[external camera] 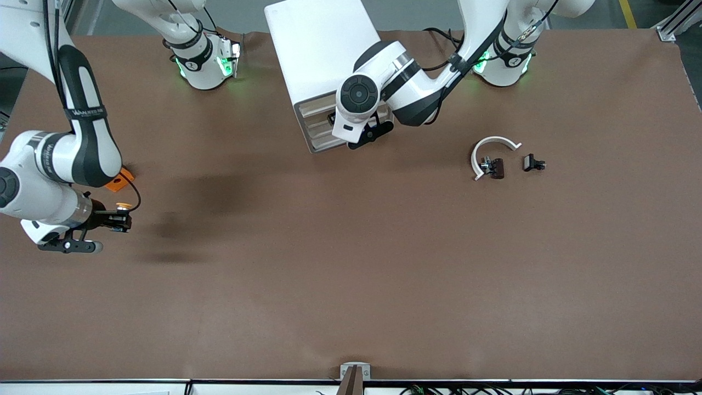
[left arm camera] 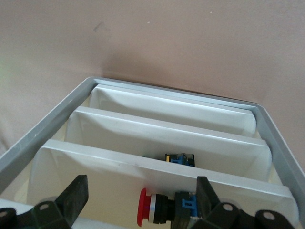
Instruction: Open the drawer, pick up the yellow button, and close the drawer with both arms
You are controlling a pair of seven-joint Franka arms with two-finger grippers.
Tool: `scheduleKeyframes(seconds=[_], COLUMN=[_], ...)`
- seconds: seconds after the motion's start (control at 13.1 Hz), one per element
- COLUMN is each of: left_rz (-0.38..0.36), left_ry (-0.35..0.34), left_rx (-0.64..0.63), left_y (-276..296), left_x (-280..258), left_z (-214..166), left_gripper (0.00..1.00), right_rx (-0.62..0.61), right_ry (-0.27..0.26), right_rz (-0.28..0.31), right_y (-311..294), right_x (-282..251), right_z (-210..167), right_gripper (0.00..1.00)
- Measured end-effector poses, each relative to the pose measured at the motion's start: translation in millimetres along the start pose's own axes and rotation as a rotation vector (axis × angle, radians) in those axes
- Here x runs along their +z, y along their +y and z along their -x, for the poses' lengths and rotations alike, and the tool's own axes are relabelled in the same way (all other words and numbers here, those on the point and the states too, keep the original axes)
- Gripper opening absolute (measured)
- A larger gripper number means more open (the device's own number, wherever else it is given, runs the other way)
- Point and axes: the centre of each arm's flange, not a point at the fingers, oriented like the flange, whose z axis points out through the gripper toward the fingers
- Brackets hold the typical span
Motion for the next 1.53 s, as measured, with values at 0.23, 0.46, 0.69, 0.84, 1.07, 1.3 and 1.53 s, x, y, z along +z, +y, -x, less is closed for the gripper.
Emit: scheduleKeyframes(seconds=[0.23,0.46,0.69,0.84,1.07,1.3,1.53], left_rz=[0.000,0.037,0.125,0.175,0.207,0.167,0.140], left_ry=[0.000,-0.007,0.005,0.055,0.173,0.323,0.388], left_rx=[-0.047,-0.121,-0.231,-0.293,-0.371,-0.420,-0.429], left_y=[0.4,-2.6,-26.7,-53.3,-100.6,-141.7,-184.5], left_x=[0.7,-19.3,-72.9,-119.3,-179.2,-209.4,-240.5], left_z=[0.7,-27.2,-112.2,-167.1,-227.7,-259.4,-282.8], left_gripper=[1.00,1.00,1.00,1.00,1.00,1.00,1.00], right_rx=[-0.014,-0.021,-0.050,-0.048,-0.051,-0.053,-0.055], right_ry=[0.025,0.055,0.070,0.069,0.068,0.069,0.069], right_rz=[0.007,0.014,0.021,0.022,0.020,0.018,0.016], right_y=[0.4,1.8,15.9,20.5,18.7,16.8,15.5], right_x=[28.6,51.2,81.6,92.8,93.7,93.5,87.6], right_z=[-6.1,-11.0,-11.1,-10.0,-10.1,-10.5,-11.4], right_gripper=[0.42,0.42,0.42,0.42,0.45,0.75,1.00])
